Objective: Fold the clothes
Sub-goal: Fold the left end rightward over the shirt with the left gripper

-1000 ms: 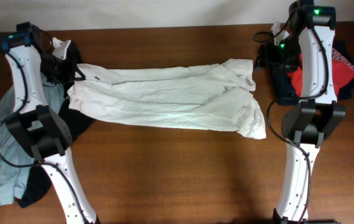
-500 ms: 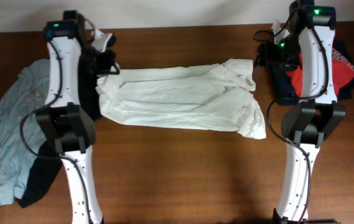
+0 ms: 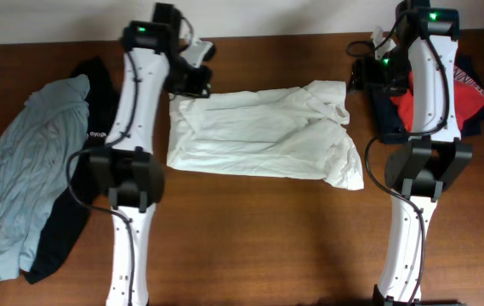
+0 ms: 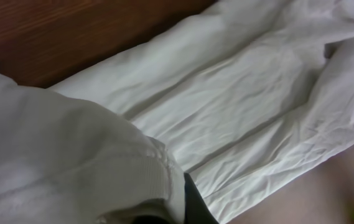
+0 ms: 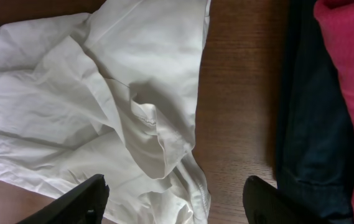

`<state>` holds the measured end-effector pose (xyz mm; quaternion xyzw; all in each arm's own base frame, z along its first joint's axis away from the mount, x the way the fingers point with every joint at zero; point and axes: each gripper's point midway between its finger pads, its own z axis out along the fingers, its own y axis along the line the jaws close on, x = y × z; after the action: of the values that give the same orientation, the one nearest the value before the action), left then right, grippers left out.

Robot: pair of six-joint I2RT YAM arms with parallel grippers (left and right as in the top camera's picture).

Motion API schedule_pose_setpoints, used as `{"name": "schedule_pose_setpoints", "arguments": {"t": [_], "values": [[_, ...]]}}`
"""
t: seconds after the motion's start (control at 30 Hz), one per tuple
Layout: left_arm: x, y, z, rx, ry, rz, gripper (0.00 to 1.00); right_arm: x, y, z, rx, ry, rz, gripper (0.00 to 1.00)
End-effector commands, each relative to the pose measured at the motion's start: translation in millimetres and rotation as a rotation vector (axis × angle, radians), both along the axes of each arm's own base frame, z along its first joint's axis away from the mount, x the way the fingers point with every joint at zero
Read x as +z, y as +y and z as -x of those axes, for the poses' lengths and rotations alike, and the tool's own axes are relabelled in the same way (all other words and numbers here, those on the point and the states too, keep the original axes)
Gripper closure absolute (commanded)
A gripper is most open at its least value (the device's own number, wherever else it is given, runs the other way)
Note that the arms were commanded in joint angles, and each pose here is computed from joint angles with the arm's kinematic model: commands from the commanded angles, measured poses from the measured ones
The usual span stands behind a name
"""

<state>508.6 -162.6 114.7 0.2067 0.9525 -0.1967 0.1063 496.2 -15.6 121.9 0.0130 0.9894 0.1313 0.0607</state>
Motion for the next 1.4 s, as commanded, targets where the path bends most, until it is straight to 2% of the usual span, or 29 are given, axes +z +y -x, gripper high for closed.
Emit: {"name": "schedule_pose_setpoints", "arguments": {"t": [0.0,0.57,0.97,1.17,1.2,1.23,1.3,1.37], "values": [[19.9,-21.2,0.6,-0.03,-0.072,-0.029,1.0,12.5,0.7,-0.4,0.012,-0.032,0.003,0.26],[14.3,-84.7,10.0,-0.146,-0.145,-0.064,1.0,12.0,1.2,3.7,0.015,-0.015,0.001,0.26],[-34.0,-115.4,21.0,-0.208,-0.083,-0.082,1.0,11.9,1.4,5.2,0.016,-0.009,0.001,0.26],[-46.4,-143.5,28.1,-0.258,-0.097,-0.075,0.99,11.8,1.4,5.7,0.033,-0.012,0.003,0.25],[-47.0,-146.4,29.1,-0.263,-0.1,-0.074,0.96,11.8,1.4,5.8,0.033,-0.012,0.003,0.26],[-47.6,-148.9,29.8,-0.267,-0.102,-0.074,0.67,11.8,1.5,6.0,0.033,-0.011,0.003,0.25],[-47.6,-151.4,30.6,-0.272,-0.105,-0.072,0.02,11.7,1.3,6.5,0.033,-0.009,0.002,0.25],[-47.5,-151.3,30.4,-0.271,-0.105,-0.072,0.01,11.7,1.5,6.6,0.033,-0.008,0.002,0.25]]}}
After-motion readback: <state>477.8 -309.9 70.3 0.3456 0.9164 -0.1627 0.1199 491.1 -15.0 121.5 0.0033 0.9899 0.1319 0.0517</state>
